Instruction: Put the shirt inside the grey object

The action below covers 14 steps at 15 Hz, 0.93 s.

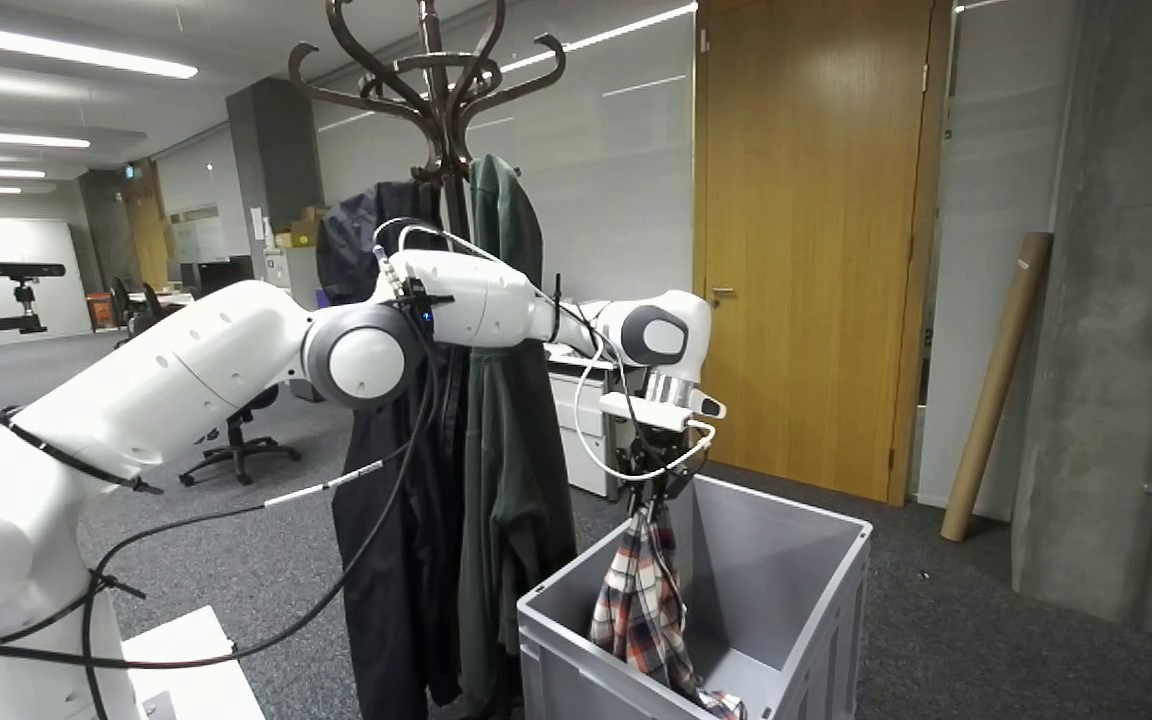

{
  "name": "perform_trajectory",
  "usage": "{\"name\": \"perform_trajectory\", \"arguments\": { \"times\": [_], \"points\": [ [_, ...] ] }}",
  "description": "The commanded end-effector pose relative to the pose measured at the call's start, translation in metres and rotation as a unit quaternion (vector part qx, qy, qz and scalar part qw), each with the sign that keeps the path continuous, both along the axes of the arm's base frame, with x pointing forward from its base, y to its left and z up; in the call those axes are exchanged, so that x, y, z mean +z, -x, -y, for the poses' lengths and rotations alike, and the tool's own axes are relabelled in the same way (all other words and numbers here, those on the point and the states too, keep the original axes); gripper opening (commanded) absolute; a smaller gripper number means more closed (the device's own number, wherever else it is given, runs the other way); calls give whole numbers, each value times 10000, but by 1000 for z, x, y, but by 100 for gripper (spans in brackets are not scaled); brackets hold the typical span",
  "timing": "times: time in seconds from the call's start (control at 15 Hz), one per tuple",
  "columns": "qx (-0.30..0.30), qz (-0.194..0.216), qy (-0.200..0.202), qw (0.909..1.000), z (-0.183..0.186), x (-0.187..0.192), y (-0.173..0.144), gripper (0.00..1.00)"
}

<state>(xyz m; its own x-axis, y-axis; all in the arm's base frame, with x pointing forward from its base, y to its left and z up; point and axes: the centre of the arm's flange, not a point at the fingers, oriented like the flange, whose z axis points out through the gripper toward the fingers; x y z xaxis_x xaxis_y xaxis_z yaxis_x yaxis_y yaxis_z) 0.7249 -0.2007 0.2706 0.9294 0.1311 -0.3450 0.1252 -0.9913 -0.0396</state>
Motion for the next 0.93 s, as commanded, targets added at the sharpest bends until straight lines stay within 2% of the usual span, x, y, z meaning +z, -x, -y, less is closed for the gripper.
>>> {"name": "perform_trajectory", "arguments": {
  "times": [0.0, 0.4, 0.47, 0.67, 0.87],
  "points": [
    [4, -39, -8, 10000, -1, -3, 0, 30],
    [18, -69, -9, 10000, -3, -8, 0, 30],
    [18, -69, -9, 10000, -3, -8, 0, 7],
    [30, -44, 9, 10000, -2, -21, -2, 7],
    [65, 274, -94, 9996, 0, -36, -6, 7]
  ]
}}
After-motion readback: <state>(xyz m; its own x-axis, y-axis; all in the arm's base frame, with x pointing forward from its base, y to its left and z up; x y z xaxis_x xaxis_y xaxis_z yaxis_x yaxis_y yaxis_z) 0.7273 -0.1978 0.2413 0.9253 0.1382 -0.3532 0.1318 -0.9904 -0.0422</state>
